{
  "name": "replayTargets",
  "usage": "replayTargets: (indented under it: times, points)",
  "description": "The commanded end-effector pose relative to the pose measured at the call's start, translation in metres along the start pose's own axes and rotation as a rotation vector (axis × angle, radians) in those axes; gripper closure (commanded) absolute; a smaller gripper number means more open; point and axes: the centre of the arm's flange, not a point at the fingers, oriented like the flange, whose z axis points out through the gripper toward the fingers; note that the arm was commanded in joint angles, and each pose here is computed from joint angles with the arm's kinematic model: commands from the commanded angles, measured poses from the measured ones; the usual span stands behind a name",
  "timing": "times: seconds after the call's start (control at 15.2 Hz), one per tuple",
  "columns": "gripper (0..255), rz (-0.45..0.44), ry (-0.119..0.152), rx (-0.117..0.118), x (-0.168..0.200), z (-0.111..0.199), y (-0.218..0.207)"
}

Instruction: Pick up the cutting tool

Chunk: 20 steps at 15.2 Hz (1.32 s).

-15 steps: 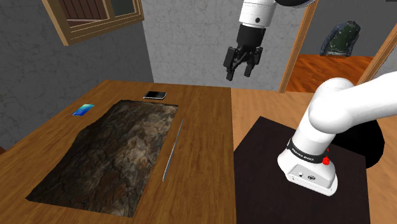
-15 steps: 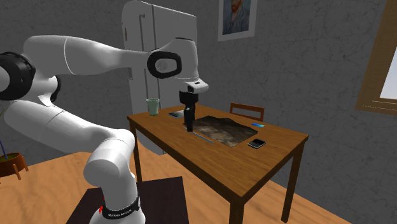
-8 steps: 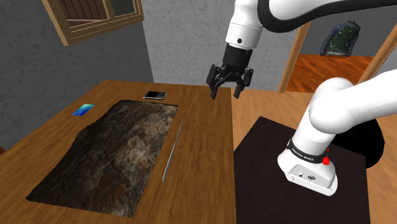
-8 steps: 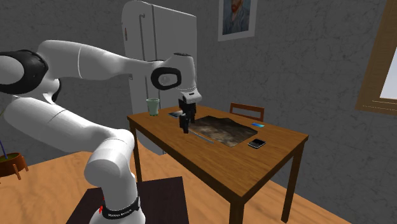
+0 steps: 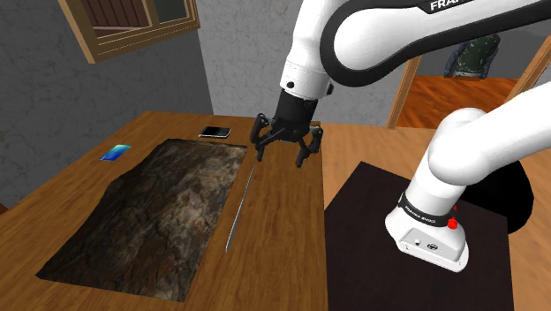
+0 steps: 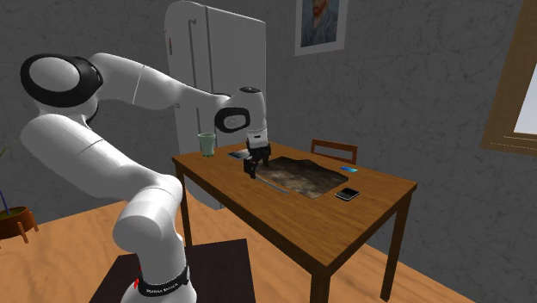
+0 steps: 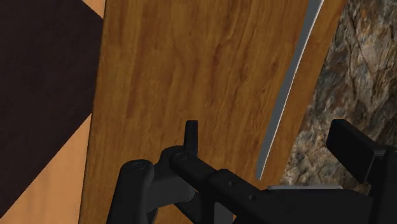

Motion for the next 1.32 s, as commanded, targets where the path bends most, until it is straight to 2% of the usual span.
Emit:
replayTargets:
  times: [0.0,0.33,0.86,0.99,1.06,1.25]
  points:
    - [0,0.073,-0.007,0.023,-0.006,0.019,-0.016]
    - [0,0.243,-0.021,0.075,-0.019,0.056,-0.062]
    - [0,0.247,-0.022,0.077,-0.015,0.095,-0.052]
    - [0,0.247,-0.022,0.077,-0.015,0.095,-0.052]
    - [255,0.247,-0.022,0.077,-0.015,0.095,-0.052]
    - [255,0.247,-0.022,0.077,-0.015,0.095,-0.052]
